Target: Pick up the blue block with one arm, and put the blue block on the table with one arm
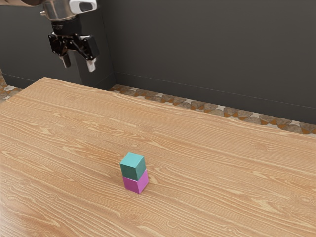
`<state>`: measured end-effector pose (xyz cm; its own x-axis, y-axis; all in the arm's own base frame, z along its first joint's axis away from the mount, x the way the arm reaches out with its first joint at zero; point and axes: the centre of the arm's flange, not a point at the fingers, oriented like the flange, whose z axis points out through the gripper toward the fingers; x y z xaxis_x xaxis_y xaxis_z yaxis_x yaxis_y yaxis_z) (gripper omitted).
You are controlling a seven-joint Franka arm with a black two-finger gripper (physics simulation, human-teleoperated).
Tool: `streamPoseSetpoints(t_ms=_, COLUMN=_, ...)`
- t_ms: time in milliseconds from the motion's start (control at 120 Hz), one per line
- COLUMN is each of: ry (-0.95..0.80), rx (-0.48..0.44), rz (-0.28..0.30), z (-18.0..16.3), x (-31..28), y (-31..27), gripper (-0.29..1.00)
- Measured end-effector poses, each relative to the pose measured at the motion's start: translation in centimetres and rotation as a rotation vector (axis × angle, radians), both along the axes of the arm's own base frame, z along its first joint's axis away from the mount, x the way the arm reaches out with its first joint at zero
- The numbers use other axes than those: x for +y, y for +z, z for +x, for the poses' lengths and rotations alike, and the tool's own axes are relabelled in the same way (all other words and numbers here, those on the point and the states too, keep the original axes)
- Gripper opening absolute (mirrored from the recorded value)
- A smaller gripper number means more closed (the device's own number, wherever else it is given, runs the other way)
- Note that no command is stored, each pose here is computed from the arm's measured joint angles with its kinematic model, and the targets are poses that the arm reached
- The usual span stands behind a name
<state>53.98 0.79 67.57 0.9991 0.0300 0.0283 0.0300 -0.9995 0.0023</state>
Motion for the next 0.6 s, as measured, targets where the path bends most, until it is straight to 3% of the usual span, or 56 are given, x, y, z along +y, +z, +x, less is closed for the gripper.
streamPoseSetpoints(t_ms=183, ry=0.033, rx=0.012, rz=-0.001, z=-0.2, x=1.4, y=0.0, gripper=0.7)
streamPoseSetpoints(t_ms=267, ry=0.049, rx=-0.151, rz=-0.002, z=-2.3, x=2.1, y=9.1, gripper=0.7)
streamPoseSetpoints(t_ms=325, ry=0.058, rx=-0.186, rz=-0.006, z=-3.4, x=2.5, y=11.6, gripper=0.7)
streamPoseSetpoints(t_ms=600, ry=0.024, rx=-0.104, rz=-0.027, z=-1.5, x=0.7, y=9.2, gripper=0.7)
